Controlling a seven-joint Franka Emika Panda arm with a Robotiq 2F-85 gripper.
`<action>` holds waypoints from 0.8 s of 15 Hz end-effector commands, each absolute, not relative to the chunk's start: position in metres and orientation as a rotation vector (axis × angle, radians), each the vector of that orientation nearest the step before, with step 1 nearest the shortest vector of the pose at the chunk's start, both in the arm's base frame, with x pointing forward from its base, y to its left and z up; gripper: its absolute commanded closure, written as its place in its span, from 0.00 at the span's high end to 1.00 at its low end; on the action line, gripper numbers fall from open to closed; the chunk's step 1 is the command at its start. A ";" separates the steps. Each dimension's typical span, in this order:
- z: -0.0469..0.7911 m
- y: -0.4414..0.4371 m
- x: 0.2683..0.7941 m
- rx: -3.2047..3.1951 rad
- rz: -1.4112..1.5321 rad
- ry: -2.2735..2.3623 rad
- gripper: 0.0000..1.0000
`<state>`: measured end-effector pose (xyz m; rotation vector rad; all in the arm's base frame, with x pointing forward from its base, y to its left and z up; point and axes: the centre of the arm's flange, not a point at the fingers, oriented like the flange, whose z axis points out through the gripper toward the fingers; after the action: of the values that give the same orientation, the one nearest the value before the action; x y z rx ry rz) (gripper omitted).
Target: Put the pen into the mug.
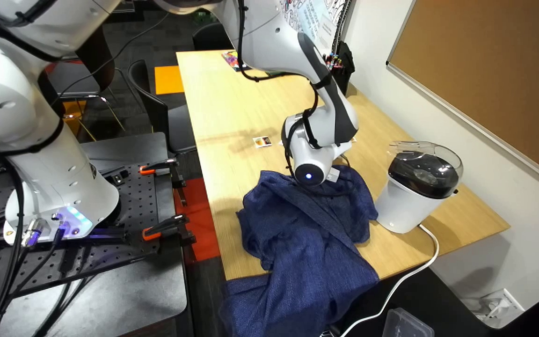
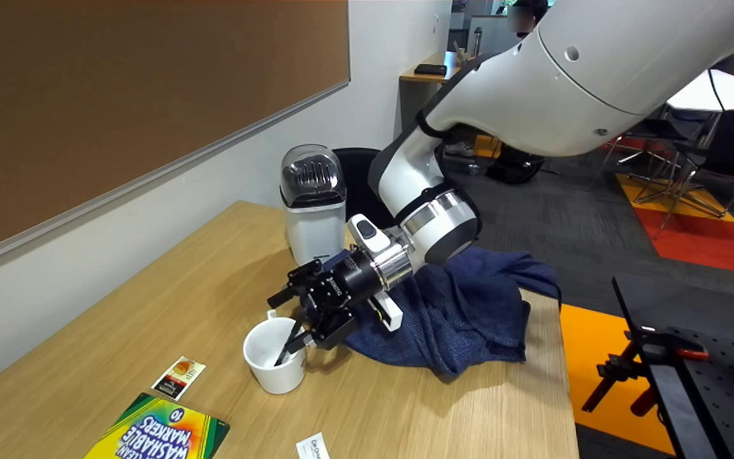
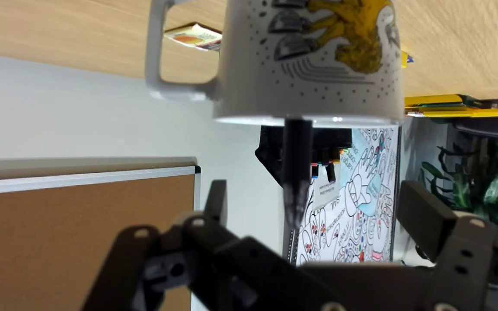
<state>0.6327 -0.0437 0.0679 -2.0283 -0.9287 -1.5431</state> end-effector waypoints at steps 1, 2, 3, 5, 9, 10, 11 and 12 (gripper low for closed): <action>0.104 -0.026 0.627 -1.995 -1.601 -1.025 1.00; 0.114 -0.022 0.628 -1.987 -1.613 -1.050 1.00; 0.127 -0.018 0.626 -1.979 -1.631 -1.077 1.00; 0.151 -0.012 0.624 -1.960 -1.666 -1.110 1.00; 0.190 -0.007 0.609 -1.914 -1.728 -1.107 1.00; 0.196 -0.008 0.605 -1.891 -1.737 -1.099 1.00; 0.200 -0.009 0.602 -1.873 -1.747 -1.087 1.00; 0.205 -0.010 0.597 -1.828 -1.753 -1.067 1.00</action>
<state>0.6295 -0.0077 0.1841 -1.9077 -1.1380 -1.7063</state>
